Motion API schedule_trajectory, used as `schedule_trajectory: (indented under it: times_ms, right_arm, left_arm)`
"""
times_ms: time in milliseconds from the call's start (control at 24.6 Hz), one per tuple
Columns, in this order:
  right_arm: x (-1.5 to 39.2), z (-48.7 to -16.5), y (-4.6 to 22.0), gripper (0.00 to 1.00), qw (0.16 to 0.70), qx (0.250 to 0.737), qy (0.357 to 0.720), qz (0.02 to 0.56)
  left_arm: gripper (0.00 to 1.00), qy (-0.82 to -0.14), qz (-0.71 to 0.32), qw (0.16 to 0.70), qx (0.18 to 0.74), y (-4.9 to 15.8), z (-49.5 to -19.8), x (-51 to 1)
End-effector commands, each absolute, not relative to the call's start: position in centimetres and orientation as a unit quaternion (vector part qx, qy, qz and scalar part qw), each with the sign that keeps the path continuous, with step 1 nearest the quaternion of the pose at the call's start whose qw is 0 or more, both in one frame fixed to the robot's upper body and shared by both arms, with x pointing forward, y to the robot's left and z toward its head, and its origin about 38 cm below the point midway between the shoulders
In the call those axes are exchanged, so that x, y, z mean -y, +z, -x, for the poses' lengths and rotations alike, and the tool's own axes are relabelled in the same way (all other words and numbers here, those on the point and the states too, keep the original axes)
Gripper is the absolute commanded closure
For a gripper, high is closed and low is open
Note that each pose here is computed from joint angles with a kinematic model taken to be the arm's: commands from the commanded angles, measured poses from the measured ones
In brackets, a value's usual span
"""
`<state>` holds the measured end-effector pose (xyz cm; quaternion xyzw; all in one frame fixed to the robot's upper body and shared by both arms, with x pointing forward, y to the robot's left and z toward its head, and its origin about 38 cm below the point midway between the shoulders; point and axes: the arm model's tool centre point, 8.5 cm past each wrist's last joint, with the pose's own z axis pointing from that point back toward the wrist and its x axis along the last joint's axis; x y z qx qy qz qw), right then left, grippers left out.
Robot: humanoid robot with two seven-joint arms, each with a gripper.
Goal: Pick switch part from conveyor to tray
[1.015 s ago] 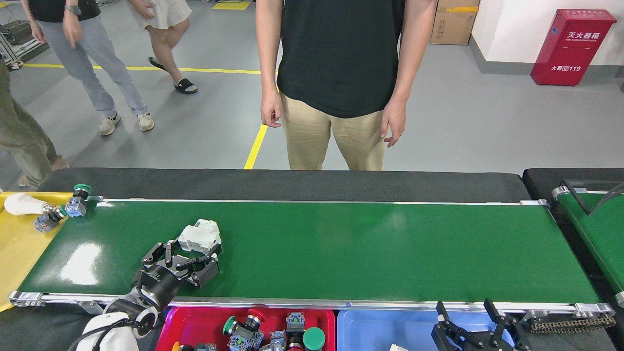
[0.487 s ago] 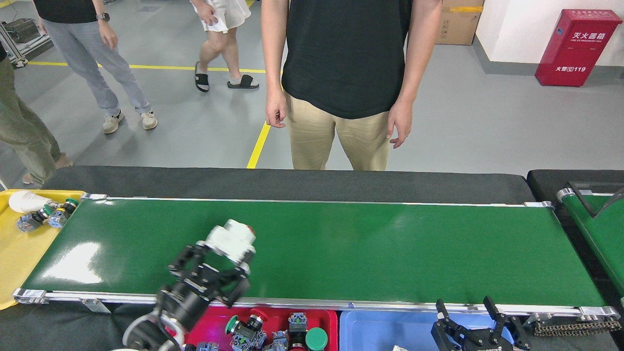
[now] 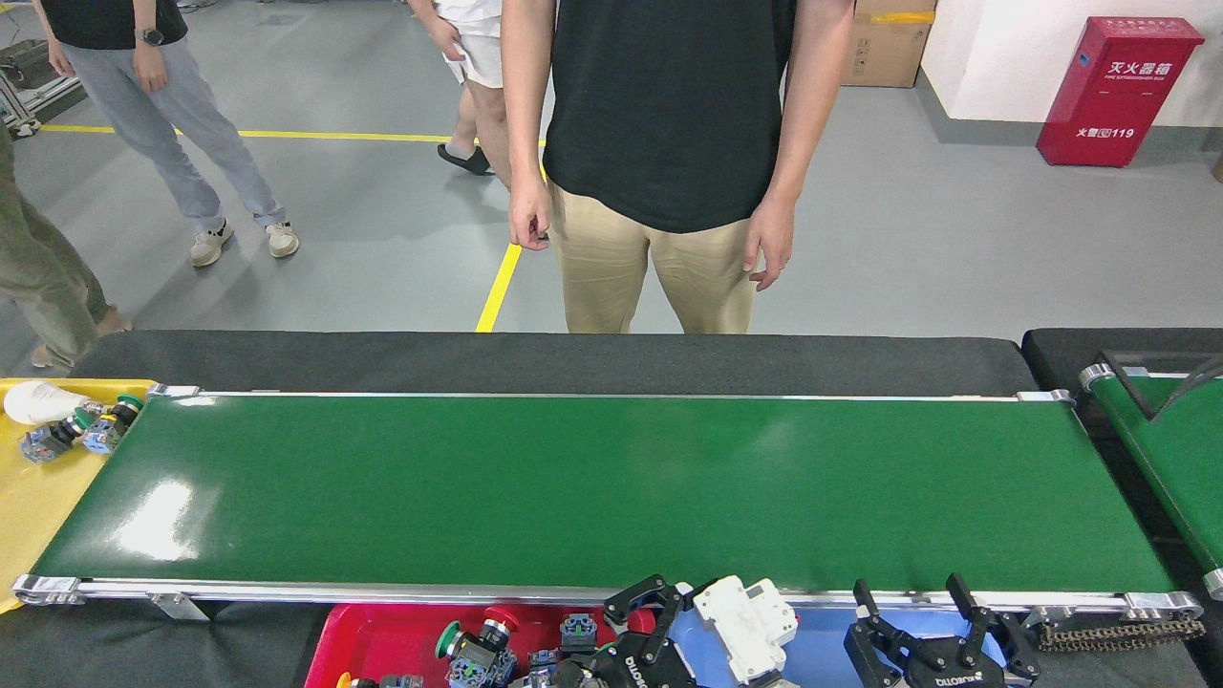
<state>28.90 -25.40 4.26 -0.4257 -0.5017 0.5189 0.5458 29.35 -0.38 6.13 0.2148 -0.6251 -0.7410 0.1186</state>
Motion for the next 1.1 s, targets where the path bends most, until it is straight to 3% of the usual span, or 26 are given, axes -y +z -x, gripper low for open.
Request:
schedule_trajectory:
  times_ms: [0,162,284,406,528,650,812,1056]
  right_arm:
    - [25.4,-29.3,4.9,0.0,0.539,0.508,0.516,0.43]
    - [25.5,-29.1,4.9,0.0,0.54,0.506,0.516,0.43]
    - [25.6,-29.1,5.0,0.0,0.54,0.506,0.514,0.433]
    - [25.7,-29.1,5.0,0.0,0.54,0.507,0.513,0.434]
    - [25.8,-29.1,5.1,0.0,0.539,0.507,0.514,0.435]
    - [26.6,-29.2,5.3,0.0,0.533,0.502,0.517,0.443]
    - [28.7,-29.2,5.8,0.0,0.535,0.489,0.51,0.464]
    - [32.5,-29.2,6.9,0.0,0.529,0.472,0.505,0.493]
  left_arm:
    - [0.0,-0.737,-0.221,0.114,0.629,6.7,-29.7,0.2]
    - [0.0,-0.722,-0.243,0.115,0.637,8.1,-29.7,-2.0]
    - [0.0,-0.699,-0.283,0.203,0.625,7.5,-31.1,-9.2]
    - [0.0,-0.657,-0.352,0.326,0.582,5.5,-31.3,-18.8]
    - [0.0,-0.572,-0.457,0.397,0.553,4.8,-29.5,-28.2]
    - [0.0,-0.529,-0.52,0.454,0.493,2.1,-25.3,-34.3]
    - [0.0,-0.532,-0.537,0.462,0.463,1.6,-22.6,-36.7]
    - [0.0,-0.572,-0.499,0.458,0.463,2.5,-24.3,-36.9]
